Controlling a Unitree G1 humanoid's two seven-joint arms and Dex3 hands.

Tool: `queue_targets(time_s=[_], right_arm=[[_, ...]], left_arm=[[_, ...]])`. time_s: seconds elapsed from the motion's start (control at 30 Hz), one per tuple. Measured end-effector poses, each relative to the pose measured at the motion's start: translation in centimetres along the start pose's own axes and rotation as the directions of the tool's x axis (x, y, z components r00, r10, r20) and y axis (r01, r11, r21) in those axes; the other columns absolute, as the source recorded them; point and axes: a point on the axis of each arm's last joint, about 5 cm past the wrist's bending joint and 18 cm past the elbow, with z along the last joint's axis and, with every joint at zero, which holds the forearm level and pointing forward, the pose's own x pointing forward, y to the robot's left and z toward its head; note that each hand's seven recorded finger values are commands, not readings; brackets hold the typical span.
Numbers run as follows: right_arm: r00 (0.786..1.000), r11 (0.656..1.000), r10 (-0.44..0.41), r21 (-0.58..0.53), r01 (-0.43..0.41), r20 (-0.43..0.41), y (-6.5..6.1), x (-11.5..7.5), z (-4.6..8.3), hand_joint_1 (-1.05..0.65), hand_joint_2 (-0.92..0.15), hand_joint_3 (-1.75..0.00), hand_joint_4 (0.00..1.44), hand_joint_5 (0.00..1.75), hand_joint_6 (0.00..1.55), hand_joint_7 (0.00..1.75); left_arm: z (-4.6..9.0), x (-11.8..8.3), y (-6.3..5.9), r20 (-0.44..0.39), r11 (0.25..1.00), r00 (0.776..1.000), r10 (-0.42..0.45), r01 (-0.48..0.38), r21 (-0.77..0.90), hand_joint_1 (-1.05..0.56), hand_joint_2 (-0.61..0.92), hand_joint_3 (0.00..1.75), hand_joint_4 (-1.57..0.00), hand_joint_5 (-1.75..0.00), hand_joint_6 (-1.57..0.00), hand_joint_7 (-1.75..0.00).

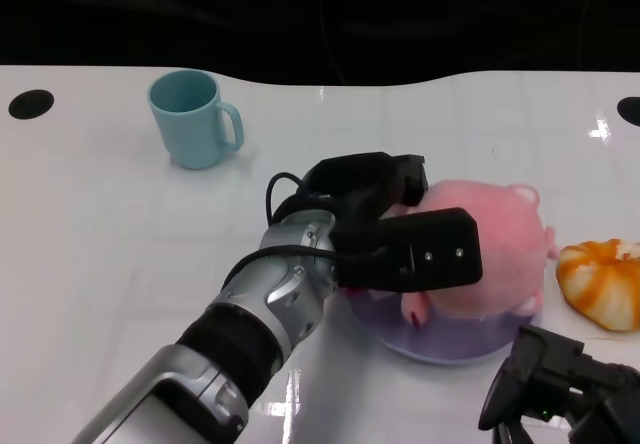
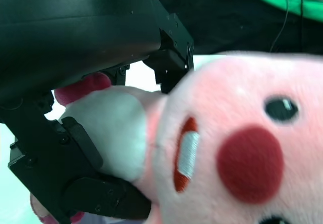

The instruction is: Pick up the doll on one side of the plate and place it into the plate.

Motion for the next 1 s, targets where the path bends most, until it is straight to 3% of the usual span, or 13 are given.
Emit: queue_targets(time_s=[0.03,0.07,0.13,0.17,0.2,0.23,0.27,0.37,0.5,0.7,1.0], right_arm=[[1.0,1.0,0.0,-0.001,0.0,0.004,0.0,0.0,0.0,-0.18,-0.41,-1.44,0.7,1.75,0.59,1.58],[1.0,1.0,0.0,-0.002,0.0,0.009,0.0,0.0,0.0,-0.18,-0.41,-1.44,0.7,1.75,0.59,1.58],[1.0,1.0,0.0,-0.004,0.0,0.014,0.0,0.0,0.1,-0.18,-0.41,-1.44,0.71,1.75,0.59,1.58],[1.0,1.0,0.0,-0.004,0.0,0.015,0.0,0.0,0.1,-0.18,-0.41,-1.44,0.71,1.75,0.59,1.58],[1.0,1.0,0.0,-0.004,0.0,0.016,0.0,0.0,0.1,-0.18,-0.41,-1.44,0.71,1.75,0.59,1.58],[1.0,1.0,0.0,-0.004,0.0,0.017,0.0,0.0,0.1,-0.18,-0.41,-1.44,0.71,1.75,0.59,1.58],[1.0,1.0,-0.001,-0.003,0.001,0.018,0.0,0.0,0.1,-0.18,-0.41,-1.45,0.71,1.75,0.59,1.58],[1.0,1.0,-0.004,-0.004,0.004,0.018,-0.1,0.0,0.1,-0.18,-0.41,-1.44,0.71,1.75,0.59,1.58],[1.0,1.0,-0.009,-0.007,0.009,0.016,-0.3,0.0,0.0,-0.18,-0.41,-1.44,0.71,1.75,0.6,1.58],[1.0,1.0,-0.011,0.0,0.011,0.017,-0.4,0.1,0.0,-0.18,-0.41,-1.43,0.7,1.75,0.6,1.57],[1.0,1.0,-0.009,-0.003,0.009,0.019,-0.6,0.1,0.0,-0.15,-0.42,-1.43,0.7,1.75,0.6,1.57]], left_arm=[[0.1,0.0,0.0,-0.009,1.0,1.0,-0.016,0.016,-0.003,-0.31,0.89,0.11,-0.71,-1.67,-0.95,-0.32],[0.1,0.0,0.0,-0.017,0.999,0.999,-0.034,0.034,-0.006,-0.33,0.91,0.1,-0.66,-1.63,-0.82,-0.17],[0.2,0.0,0.1,-0.024,0.997,0.997,-0.072,0.071,-0.012,-0.39,0.92,0.11,-0.55,-1.56,-0.7,-0.06],[0.4,0.0,0.3,-0.018,0.996,0.996,-0.086,0.086,-0.008,-0.53,0.92,0.21,-0.34,-1.09,-0.53,-0.02],[0.5,0.0,0.5,-0.009,0.995,0.995,-0.096,0.096,0.006,-0.62,0.92,0.26,-0.3,-0.76,-0.44,-0.01],[0.6,-0.1,0.7,0.0,0.994,0.994,-0.105,0.105,0.024,-0.66,0.92,0.29,-0.28,-0.58,-0.38,-0.01],[0.7,-0.1,0.9,0.007,0.993,0.993,-0.114,0.113,0.045,-0.77,0.92,0.35,-0.17,-0.4,-0.28,0.0],[0.9,-0.3,1.2,0.024,0.985,0.993,-0.119,0.115,0.125,-0.92,0.92,0.46,-0.04,-0.19,-0.13,0.0],[1.1,-0.6,1.7,0.054,0.974,0.994,-0.096,0.082,0.21,-1.04,0.92,0.57,0.0,-0.02,-0.02,0.0],[0.7,-1.3,2.1,0.081,0.964,0.994,-0.069,0.045,0.26,-1.05,0.92,0.69,0.0,0.0,0.0,0.0],[0.1,-3.0,2.7,0.136,0.971,0.99,-0.025,-0.008,0.237,-1.05,0.92,0.7,0.0,0.0,0.0,0.0]])
